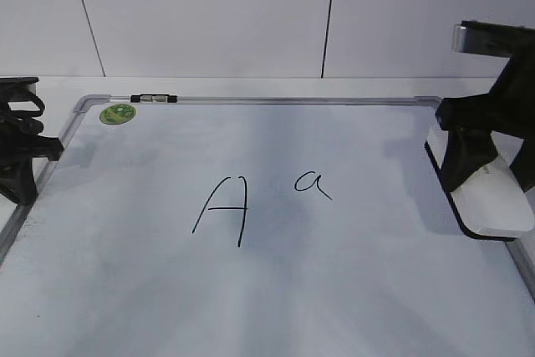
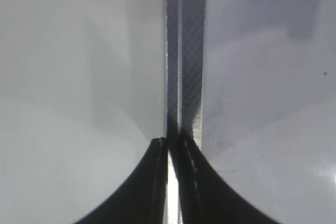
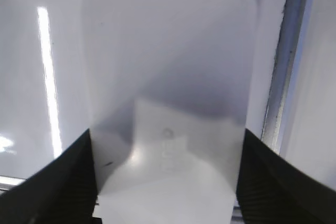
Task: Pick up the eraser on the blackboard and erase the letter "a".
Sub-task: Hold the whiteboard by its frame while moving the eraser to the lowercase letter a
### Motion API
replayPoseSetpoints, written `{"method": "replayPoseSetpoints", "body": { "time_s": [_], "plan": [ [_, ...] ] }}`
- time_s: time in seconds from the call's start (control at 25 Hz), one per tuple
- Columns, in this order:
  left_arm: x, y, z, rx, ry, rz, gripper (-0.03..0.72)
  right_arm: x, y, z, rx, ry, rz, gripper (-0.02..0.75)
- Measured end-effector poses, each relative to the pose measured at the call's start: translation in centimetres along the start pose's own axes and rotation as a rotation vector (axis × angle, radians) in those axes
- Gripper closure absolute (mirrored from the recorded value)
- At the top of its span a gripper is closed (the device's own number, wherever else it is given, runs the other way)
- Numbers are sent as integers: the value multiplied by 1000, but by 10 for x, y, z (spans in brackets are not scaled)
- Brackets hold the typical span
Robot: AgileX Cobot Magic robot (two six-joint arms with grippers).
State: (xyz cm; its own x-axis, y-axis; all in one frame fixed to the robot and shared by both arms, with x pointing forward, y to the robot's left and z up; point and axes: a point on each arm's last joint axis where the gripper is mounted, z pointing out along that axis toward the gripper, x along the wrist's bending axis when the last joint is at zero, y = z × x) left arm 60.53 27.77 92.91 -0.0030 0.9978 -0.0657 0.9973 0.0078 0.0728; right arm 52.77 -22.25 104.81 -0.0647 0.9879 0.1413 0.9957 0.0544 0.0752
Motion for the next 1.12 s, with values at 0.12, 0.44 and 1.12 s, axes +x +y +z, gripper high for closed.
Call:
{"method": "replayPoseSetpoints", "body": {
  "time_s": [0.12,0.44,1.12],
  "plan": [
    [0,0,0,0,0,0,650,5,12,9,19,-7,-22,194],
    [0,1,0,-1,-1,-1,650,39,41,13,-23,-41,-135,194],
    [0,0,0,0,-3,-2,650,47,64,62,84,-48,-140,194]
  ]
}}
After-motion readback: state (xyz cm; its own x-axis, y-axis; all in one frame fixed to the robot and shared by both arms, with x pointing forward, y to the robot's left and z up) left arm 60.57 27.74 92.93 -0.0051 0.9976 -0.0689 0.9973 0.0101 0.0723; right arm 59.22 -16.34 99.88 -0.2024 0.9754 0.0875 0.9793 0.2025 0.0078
